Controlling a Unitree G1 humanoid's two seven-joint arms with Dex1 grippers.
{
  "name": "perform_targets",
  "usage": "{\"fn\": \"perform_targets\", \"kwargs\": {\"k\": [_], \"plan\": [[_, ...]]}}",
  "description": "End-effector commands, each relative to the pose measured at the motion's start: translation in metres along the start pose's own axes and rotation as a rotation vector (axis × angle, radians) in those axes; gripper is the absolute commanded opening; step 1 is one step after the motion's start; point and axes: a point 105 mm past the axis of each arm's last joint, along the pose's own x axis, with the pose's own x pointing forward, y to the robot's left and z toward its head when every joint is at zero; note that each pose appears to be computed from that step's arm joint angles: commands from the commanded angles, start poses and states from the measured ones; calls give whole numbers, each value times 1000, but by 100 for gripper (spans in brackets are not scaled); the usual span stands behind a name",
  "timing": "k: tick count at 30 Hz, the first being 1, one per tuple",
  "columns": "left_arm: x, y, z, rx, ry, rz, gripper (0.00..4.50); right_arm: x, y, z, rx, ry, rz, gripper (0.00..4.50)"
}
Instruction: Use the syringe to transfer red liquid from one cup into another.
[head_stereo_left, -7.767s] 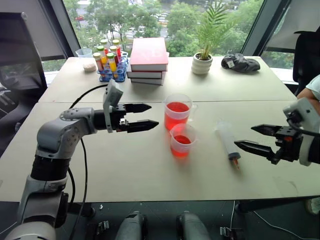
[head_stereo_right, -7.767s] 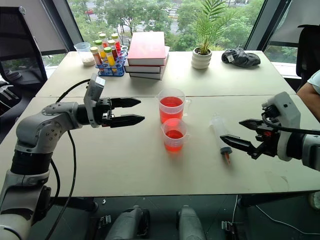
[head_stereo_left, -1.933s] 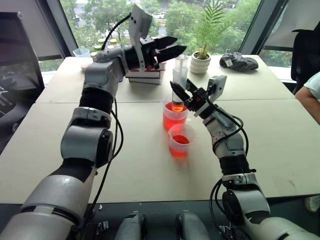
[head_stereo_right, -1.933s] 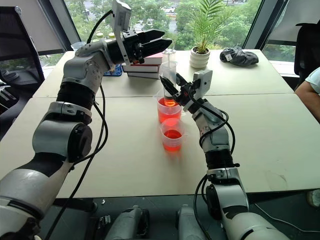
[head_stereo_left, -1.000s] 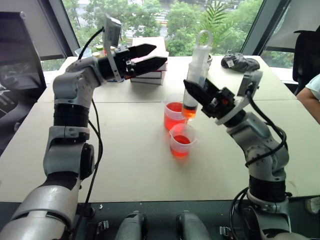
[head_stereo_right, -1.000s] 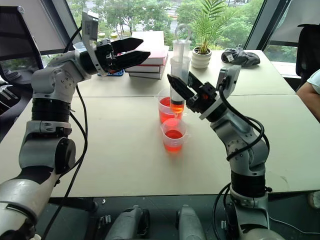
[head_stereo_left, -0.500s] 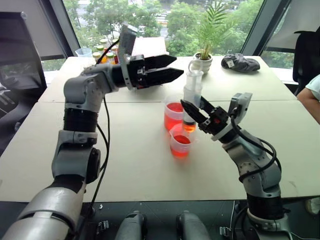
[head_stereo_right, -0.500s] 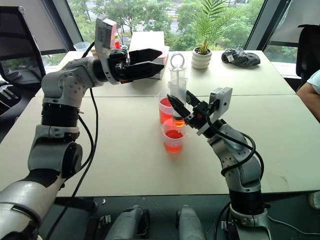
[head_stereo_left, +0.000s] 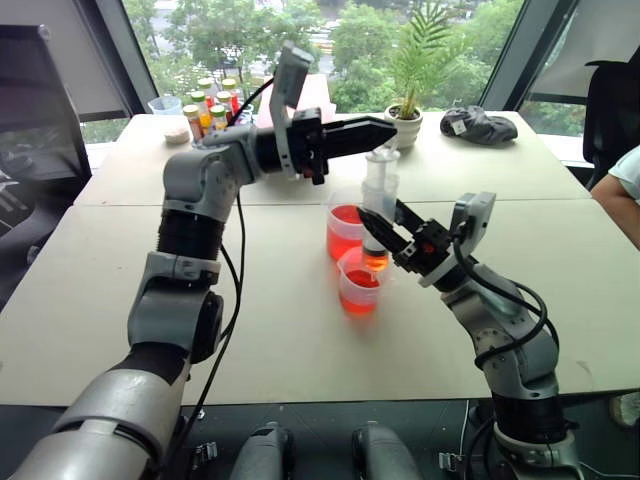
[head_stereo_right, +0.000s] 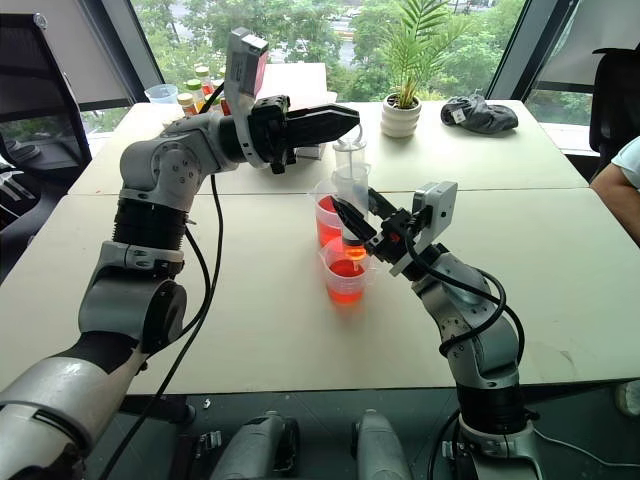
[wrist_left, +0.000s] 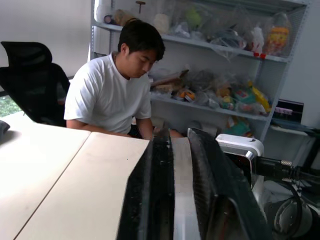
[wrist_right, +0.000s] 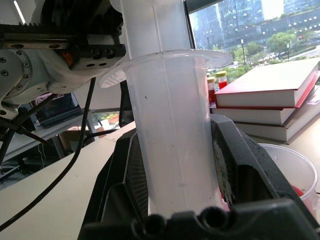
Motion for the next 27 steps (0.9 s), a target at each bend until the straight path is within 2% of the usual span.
{"fn": "perform_targets", "kwargs": {"k": [1,13,27], "plan": [[4,-13,9,43,5,-69,2,3,6,18,-49,-63,23,140],[2,-14,-25,33,110,-62,2,12,7,61,-108,-146,42,140],[1,-15,-55,-21,149,-48,2,10,9,89,-121,-175,45,140]]}}
